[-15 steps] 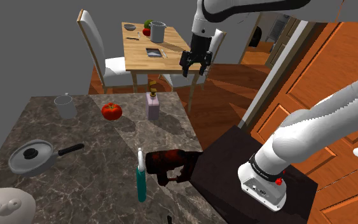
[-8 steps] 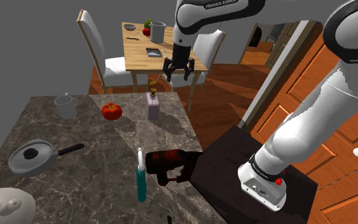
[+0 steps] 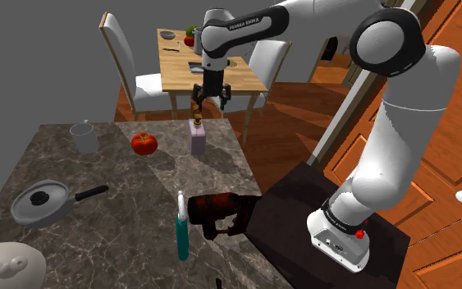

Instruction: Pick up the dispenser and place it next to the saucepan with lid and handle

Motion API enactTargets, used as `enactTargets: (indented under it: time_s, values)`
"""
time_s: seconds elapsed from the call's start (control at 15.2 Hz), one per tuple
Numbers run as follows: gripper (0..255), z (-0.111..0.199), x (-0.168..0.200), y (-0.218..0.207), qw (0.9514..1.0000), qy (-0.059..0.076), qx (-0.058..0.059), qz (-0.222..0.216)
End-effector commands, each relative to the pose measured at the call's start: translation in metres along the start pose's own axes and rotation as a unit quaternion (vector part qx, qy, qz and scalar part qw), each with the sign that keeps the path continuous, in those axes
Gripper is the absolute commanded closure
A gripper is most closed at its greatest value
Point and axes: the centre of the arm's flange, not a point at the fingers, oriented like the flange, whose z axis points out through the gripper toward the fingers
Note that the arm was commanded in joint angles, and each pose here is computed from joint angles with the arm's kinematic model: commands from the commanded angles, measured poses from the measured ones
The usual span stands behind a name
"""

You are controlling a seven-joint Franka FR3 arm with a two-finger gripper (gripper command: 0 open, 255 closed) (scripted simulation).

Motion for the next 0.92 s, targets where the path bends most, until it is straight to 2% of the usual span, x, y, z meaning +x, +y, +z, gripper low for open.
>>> enactTargets:
  time_s: [0.0,0.46,0.86]
  values:
    - [0,0.017,0.021,-0.011,0.9999,-0.006,-0.002,0.013]
    - [0,0.071,0.099,-0.036,0.998,-0.025,-0.009,0.058]
    - [0,0.099,0.1,-0.036,0.9979,-0.025,-0.009,0.059]
